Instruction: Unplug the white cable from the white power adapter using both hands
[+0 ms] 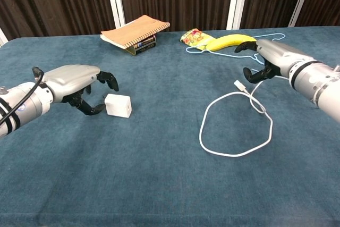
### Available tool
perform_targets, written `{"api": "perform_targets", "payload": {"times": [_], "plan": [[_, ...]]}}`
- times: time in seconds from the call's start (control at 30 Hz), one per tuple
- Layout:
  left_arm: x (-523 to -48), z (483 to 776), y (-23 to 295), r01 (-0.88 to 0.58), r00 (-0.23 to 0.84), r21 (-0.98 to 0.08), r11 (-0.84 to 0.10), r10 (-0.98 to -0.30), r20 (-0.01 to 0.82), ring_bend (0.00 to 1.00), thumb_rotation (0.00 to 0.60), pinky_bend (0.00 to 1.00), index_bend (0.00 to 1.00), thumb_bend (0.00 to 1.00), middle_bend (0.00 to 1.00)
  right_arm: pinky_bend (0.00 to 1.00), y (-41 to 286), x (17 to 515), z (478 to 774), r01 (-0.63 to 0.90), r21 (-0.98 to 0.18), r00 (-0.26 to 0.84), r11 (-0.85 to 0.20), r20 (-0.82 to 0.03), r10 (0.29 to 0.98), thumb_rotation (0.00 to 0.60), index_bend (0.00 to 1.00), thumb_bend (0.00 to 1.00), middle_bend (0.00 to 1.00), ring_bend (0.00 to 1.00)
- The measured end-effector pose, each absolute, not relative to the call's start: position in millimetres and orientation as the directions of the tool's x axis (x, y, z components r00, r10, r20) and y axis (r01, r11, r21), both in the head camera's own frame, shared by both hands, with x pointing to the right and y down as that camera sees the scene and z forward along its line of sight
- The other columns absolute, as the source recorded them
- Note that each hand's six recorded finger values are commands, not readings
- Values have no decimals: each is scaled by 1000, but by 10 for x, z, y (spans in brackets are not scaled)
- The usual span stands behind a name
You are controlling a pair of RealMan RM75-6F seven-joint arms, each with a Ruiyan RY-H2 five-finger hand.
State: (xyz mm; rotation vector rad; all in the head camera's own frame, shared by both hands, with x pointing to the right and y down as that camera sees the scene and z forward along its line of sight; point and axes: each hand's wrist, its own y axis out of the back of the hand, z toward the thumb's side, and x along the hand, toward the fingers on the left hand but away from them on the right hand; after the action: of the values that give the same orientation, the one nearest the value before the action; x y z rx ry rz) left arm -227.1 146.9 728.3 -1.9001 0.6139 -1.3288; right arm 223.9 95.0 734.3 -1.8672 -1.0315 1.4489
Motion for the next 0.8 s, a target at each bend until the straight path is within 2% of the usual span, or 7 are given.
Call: {"api": "perform_targets", "payload": {"times": [0.03,0.1,0.17,0.33,0.47,0.57,0.8], "plan": [[-2269,7260,1472,14,355,-783,-622,-729,586,68,600,215,238,413,150,0,953,2261,7324,233,-800,125,-554,-540,832,600,174,617,125,0],[-2269,7218,1474,0,359,-783,-622,-731,581,51,600,190,208,416,128,0,962,2293,7298,230,-794,129,-563,-549,826,600,59,485,58,0],[-2264,7147,1471,-17,367,-784,-620,-734,572,39,600,178,180,420,109,0,968,2332,7246,230,-785,136,-575,-559,818,600,11,409,21,0],[-2269,6870,1475,-71,402,-793,-605,-745,532,36,600,164,159,422,101,0,987,2466,6967,249,-782,159,-571,-549,821,600,0,301,0,0],[-2367,6560,1487,-122,432,-811,-572,-766,476,25,600,135,130,415,91,0,1055,2658,6633,245,-802,176,-545,-516,838,600,0,270,0,0],[-2544,6341,1552,-164,446,-813,-559,-777,444,2,600,90,80,420,45,0,1191,2892,6341,211,-823,175,-527,-499,849,600,0,269,0,0],[-3180,5940,1932,-257,435,-817,-516,-817,379,0,600,49,2,425,0,0,1784,3580,5688,95,-889,66,-448,-443,894,600,0,258,0,0]]}}
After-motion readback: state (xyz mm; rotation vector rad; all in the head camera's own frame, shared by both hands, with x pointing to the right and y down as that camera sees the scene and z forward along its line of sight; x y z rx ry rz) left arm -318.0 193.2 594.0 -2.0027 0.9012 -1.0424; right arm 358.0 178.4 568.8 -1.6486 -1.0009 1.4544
